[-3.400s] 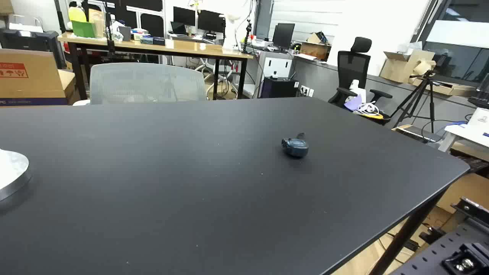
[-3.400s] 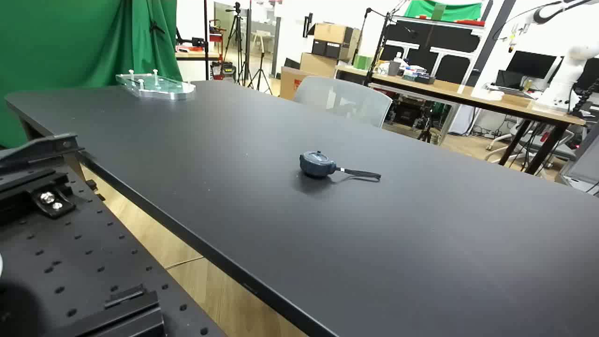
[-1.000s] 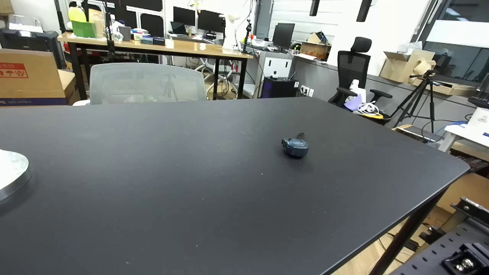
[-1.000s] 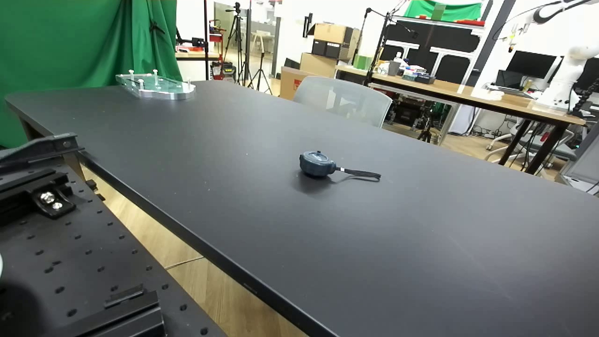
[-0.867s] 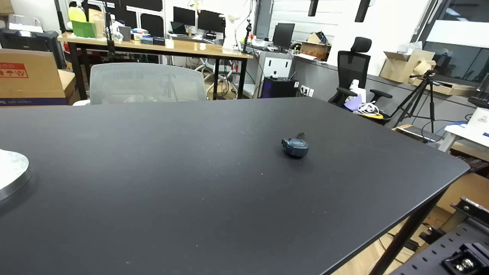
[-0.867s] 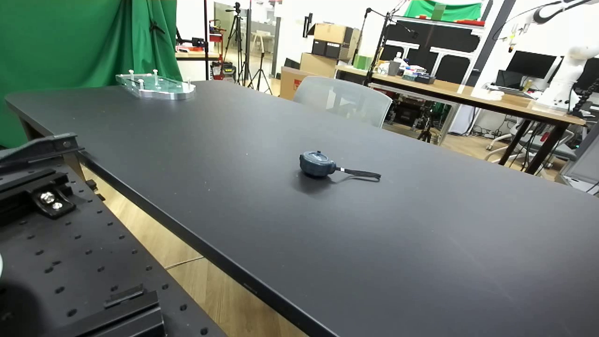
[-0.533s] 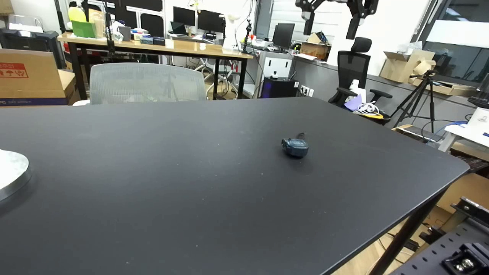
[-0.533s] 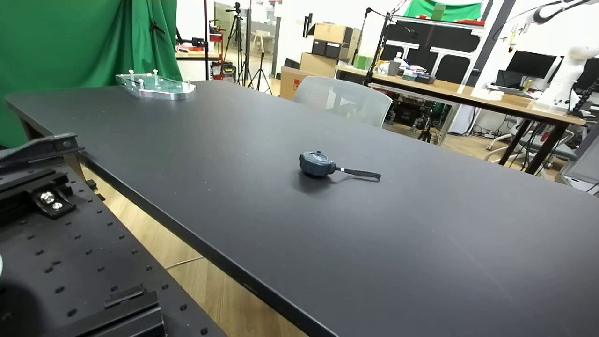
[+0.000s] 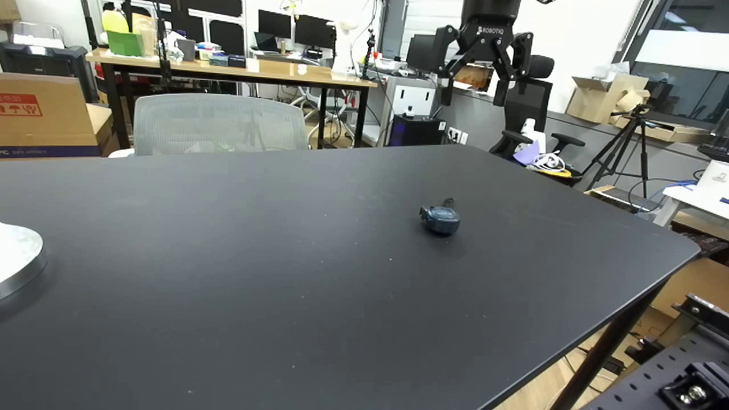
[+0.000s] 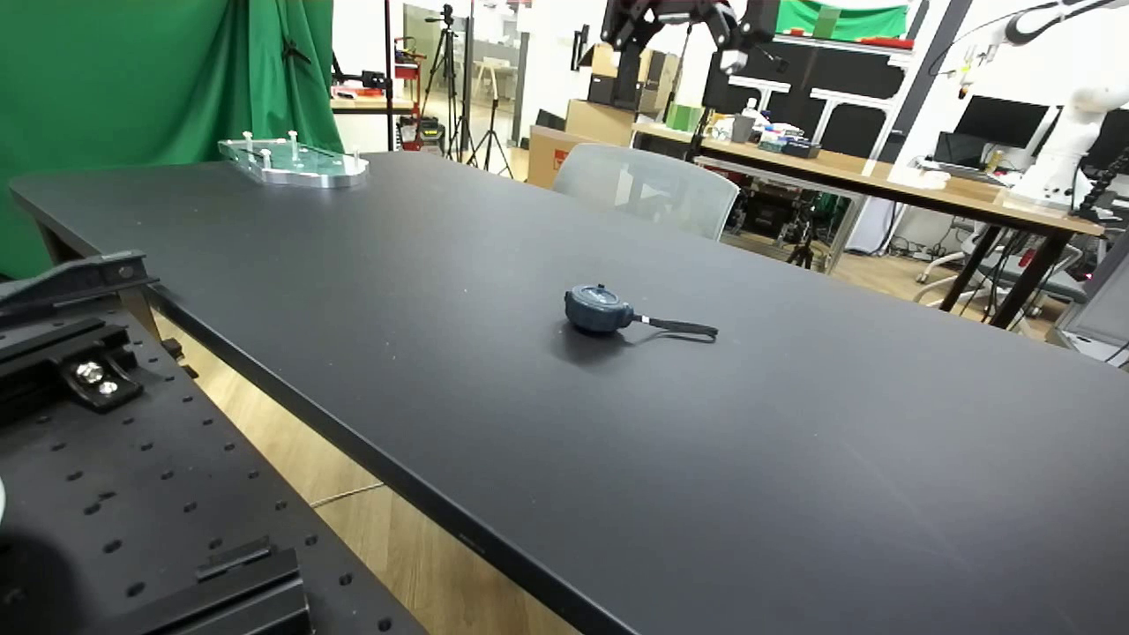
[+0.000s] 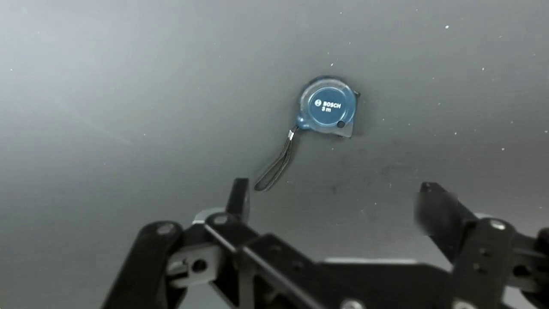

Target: Move the measuring tape to the left and back to the right

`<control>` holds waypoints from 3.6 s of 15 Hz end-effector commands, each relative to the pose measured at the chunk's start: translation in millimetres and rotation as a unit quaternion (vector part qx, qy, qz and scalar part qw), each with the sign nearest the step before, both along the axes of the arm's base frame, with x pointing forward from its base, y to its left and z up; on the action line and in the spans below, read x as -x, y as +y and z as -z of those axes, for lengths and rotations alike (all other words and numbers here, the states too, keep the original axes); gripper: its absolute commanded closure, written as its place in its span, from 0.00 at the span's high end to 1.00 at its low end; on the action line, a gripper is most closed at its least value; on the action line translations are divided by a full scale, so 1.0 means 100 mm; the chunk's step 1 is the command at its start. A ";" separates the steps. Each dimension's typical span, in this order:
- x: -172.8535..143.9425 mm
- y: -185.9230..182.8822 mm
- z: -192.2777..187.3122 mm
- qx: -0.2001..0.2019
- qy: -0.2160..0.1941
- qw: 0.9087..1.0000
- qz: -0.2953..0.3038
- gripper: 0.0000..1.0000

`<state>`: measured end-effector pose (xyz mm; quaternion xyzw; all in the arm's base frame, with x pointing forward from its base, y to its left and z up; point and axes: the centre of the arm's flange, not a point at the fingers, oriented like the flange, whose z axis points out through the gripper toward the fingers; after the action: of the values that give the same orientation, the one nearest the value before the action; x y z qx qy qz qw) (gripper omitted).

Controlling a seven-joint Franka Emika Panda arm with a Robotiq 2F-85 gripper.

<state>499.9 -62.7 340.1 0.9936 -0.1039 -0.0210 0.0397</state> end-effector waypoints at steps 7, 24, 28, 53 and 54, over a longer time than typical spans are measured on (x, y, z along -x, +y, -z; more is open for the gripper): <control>-0.47 0.11 0.87 -0.018 0.039 0.999 0.023 1.00; -0.15 0.07 1.62 -0.031 0.071 0.997 0.016 1.00; -0.14 0.01 1.77 -0.037 0.073 0.996 0.026 1.00; -0.11 0.85 1.64 -0.011 0.026 0.997 -0.068 0.42; -0.13 0.95 1.65 -0.010 0.030 0.996 -0.080 0.42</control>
<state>517.1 9.9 166.5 0.9975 -0.0388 -0.0545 0.0237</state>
